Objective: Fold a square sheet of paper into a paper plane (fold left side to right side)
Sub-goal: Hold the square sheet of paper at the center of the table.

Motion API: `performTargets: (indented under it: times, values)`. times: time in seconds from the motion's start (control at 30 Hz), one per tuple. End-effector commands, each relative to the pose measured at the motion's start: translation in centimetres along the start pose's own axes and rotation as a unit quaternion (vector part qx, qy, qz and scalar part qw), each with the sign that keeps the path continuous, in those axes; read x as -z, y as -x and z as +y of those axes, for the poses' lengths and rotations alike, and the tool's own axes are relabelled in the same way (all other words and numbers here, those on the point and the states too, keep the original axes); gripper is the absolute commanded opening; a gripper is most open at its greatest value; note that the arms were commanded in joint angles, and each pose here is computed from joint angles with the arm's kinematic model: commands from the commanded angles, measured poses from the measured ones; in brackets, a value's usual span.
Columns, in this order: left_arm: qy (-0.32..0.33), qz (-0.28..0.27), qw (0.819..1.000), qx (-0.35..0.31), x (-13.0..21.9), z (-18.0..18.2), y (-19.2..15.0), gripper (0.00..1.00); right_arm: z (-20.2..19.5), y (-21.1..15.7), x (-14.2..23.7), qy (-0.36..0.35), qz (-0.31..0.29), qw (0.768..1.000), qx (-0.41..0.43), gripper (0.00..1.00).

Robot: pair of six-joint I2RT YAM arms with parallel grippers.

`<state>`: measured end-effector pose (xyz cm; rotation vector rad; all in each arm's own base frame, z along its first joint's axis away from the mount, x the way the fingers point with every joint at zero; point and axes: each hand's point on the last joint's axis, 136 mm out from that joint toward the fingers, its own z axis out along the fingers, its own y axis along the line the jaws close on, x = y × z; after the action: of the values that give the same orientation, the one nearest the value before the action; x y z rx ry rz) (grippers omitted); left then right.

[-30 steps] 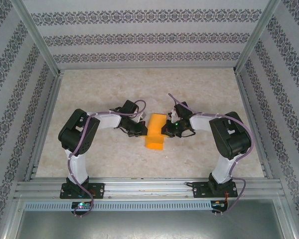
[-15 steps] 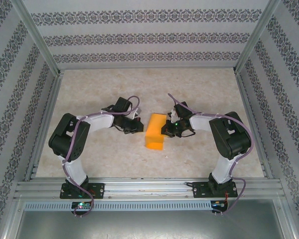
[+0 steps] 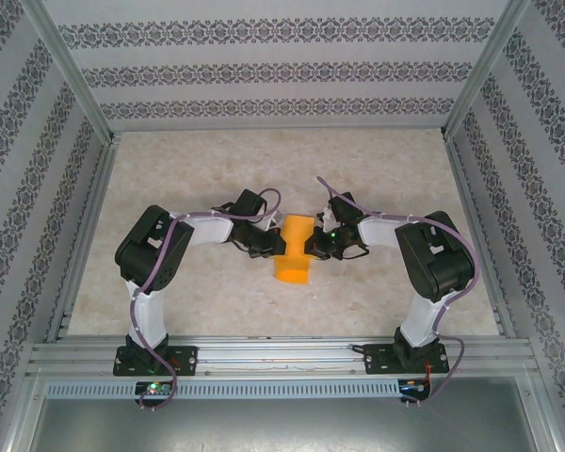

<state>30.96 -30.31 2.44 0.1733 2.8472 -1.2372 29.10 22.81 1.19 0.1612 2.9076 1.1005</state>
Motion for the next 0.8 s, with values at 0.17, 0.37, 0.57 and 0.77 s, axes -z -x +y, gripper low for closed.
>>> performTargets:
  times: [0.17, 0.37, 0.57, 0.77]
  values:
    - [0.027, 0.005, 1.0, 0.013, -0.7, 1.6, -0.8, 0.01, -4.9, -2.5, -1.1, -0.098, 0.027, 0.994, -0.031, 0.0]
    - [0.043, 0.011, 0.999, 0.02, -0.8, 2.5, -1.4, 0.01, -0.5, -0.6, -0.1, -0.03, -0.003, 1.0, -0.003, 0.0]
    - [0.045, 0.01, 0.999, 0.019, -0.8, 2.5, -1.3, 0.01, 3.5, 1.2, 1.2, 0.032, -0.038, 0.998, 0.029, 0.0]
    - [0.047, 0.014, 0.999, 0.02, -1.0, 2.6, -1.4, 0.01, 5.8, 2.5, 0.2, 0.052, -0.055, 0.995, 0.061, 0.0]
